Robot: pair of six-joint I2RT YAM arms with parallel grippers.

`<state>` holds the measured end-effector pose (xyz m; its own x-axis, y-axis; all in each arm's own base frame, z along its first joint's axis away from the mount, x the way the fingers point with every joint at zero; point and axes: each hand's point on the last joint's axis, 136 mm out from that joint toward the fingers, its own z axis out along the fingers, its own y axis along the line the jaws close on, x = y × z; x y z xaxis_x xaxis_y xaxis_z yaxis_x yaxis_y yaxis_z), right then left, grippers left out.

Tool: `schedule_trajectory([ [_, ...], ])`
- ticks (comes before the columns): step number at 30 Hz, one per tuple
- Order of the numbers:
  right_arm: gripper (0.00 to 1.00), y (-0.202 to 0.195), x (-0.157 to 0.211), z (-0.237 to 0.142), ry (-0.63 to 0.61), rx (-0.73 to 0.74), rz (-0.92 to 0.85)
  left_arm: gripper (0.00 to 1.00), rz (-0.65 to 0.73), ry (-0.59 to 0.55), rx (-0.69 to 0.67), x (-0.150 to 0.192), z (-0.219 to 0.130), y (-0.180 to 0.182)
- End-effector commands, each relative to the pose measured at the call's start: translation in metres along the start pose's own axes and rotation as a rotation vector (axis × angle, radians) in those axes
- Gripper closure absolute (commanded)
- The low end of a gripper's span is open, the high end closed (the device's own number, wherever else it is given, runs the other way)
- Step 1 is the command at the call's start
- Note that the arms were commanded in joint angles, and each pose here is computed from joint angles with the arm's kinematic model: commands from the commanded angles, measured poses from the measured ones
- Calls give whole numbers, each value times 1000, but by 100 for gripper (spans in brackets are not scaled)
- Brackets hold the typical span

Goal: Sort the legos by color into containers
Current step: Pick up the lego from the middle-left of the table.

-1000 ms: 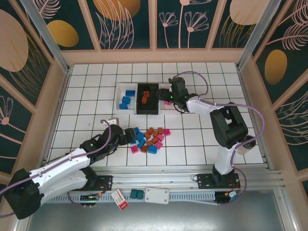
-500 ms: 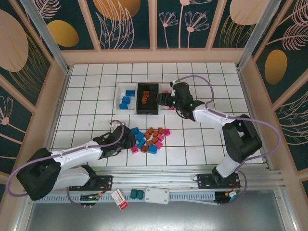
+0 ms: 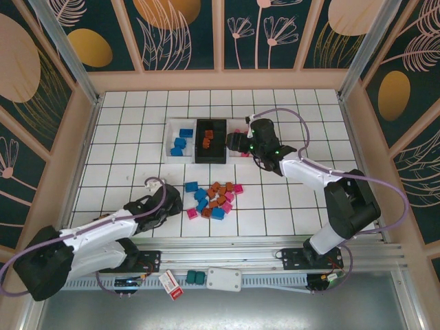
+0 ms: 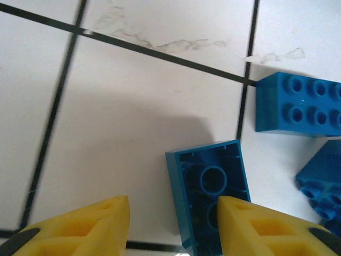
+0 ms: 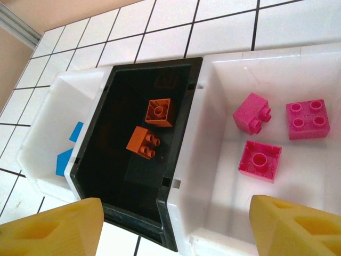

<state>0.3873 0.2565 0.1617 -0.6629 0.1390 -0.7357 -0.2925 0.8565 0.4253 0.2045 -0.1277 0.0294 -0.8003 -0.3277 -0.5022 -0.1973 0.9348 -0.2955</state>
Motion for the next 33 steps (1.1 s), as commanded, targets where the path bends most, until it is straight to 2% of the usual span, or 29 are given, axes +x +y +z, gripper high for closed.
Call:
schedule_trajectory([
  [1,27,1,-7,-7,-37,-2,6,50,0,-19,-31,-8,-12,5],
  [5,27,3,-6,-8,-35,-9,8,28,48,-34,122,-25,-21,-39],
  [6,27,2,-5,-8,-34,-8,9,23,60,-21,123,-23,-17,-42],
  [8,27,2,-4,-9,-32,-8,11,22,80,3,66,-19,-7,-37],
  [9,27,2,-4,-10,-32,-8,9,24,85,11,21,-17,-1,-29],
  [11,27,2,-5,-14,-38,-7,9,35,88,20,-37,-11,7,-18],
  [16,27,1,-4,-23,-45,-6,8,34,82,24,-95,-2,18,0],
  [18,27,3,-3,-24,-45,-13,10,37,82,35,-108,1,23,5],
  [20,27,4,-3,-25,-43,-18,11,45,88,34,-108,1,27,4],
  [23,27,6,-1,-25,-38,-21,3,65,90,21,-95,-4,28,-1],
  [25,27,7,-1,-27,-37,-21,2,70,92,6,-79,-11,24,-8],
  [28,27,7,1,-31,-40,-19,6,74,93,-48,-43,-35,10,-25],
  [33,27,8,6,-38,-43,-34,19,75,68,-214,25,-119,-20,-64],
])
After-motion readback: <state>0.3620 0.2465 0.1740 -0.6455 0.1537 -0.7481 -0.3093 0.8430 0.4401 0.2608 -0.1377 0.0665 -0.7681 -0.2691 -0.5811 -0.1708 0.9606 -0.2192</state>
